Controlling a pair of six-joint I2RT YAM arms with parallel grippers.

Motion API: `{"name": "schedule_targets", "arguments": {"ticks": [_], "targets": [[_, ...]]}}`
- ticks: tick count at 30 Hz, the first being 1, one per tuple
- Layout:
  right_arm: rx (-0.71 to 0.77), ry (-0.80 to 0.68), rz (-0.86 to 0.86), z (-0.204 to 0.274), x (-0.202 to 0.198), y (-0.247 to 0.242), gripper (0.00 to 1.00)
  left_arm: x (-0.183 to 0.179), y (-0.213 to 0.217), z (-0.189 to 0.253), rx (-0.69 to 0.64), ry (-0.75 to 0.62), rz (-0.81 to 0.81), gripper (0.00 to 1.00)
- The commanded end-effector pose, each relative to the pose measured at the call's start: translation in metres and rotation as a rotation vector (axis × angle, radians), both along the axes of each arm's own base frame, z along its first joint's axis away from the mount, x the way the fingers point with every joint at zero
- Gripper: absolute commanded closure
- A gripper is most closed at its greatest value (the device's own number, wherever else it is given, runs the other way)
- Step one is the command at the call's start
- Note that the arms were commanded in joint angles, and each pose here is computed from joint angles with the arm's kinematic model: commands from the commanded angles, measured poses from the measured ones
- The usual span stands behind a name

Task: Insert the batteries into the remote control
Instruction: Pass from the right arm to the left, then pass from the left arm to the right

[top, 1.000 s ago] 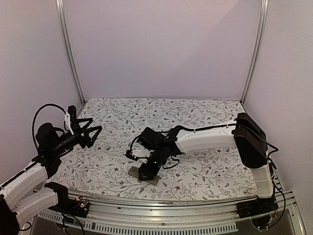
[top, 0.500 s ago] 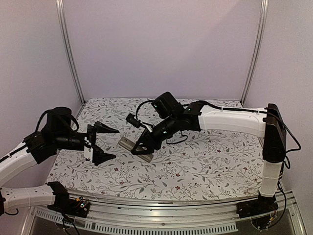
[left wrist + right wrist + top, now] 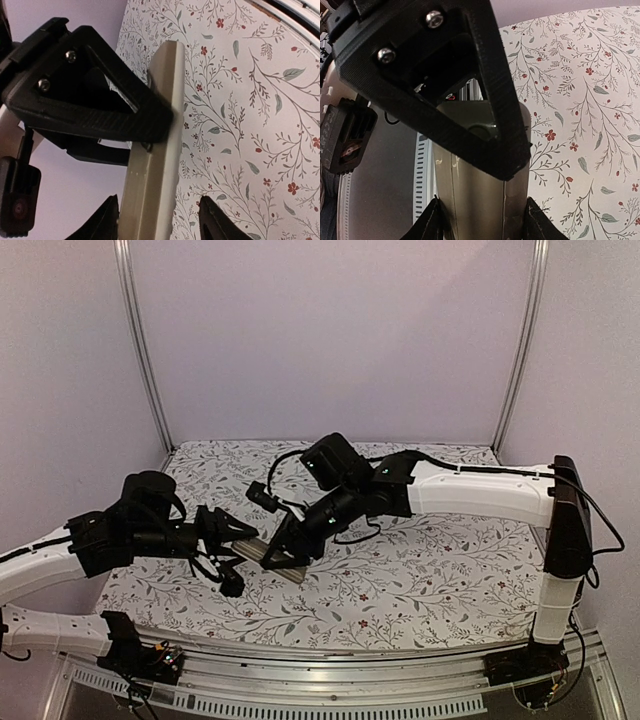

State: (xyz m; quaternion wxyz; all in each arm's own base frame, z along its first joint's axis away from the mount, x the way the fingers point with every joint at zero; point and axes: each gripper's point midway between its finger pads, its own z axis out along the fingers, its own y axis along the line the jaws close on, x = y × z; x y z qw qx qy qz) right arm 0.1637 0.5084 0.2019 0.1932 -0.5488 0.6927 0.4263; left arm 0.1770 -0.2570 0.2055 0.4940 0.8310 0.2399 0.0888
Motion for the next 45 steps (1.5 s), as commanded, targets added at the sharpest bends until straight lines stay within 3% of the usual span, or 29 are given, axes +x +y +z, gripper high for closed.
{"name": "schedule_targets", "arguments": {"ticks": [1,4,13,15,16,18,19,24,28,31,36,39,45], "targets": [[0.051,-0.034,0.009,0.022,-0.005,-0.005,0.93,0.002,-0.004,-0.002,0.01,-0.022,0.011,0.49],[0.052,-0.032,0.011,0.02,-0.006,-0.003,0.94,-0.001,-0.007,-0.001,-0.001,-0.028,-0.001,0.69],[0.04,-0.052,-0.024,0.017,0.002,-0.003,0.91,-0.015,-0.008,-0.003,-0.045,-0.005,-0.028,1.0],[0.037,-0.07,-0.059,0.019,0.009,-0.002,0.73,-0.016,-0.009,-0.001,-0.068,-0.001,-0.026,1.0],[0.038,-0.085,-0.082,0.022,0.014,-0.003,0.58,-0.016,-0.01,0.003,-0.09,0.002,-0.021,1.0],[0.041,-0.133,-0.148,0.027,0.026,-0.005,0.07,-0.014,-0.013,0.013,-0.166,0.025,0.008,1.0],[0.058,-0.156,-0.193,0.037,0.033,-0.007,0.01,-0.012,-0.014,0.021,-0.219,0.045,0.035,1.0],[0.25,-0.245,-0.404,0.1,0.065,-0.023,0.01,0.015,-0.018,0.086,-0.588,0.256,0.238,1.0],[0.582,-0.314,-0.557,0.176,0.071,-0.058,0.01,0.029,-0.014,0.143,-0.917,0.597,0.315,1.0],[0.826,-0.289,-0.721,0.217,0.076,-0.097,0.01,0.035,-0.009,0.173,-1.09,0.737,0.311,1.0],[1.05,-0.028,-0.899,0.226,0.083,-0.128,0.01,0.05,-0.004,0.199,-1.248,0.714,0.317,1.0],[1.136,0.011,-0.883,0.233,0.077,-0.119,0.01,0.07,0.001,0.197,-1.292,0.629,0.401,1.0],[1.163,0.054,-0.77,0.244,0.075,-0.08,0.01,0.068,-0.006,0.196,-1.273,0.604,0.382,1.0]]}}
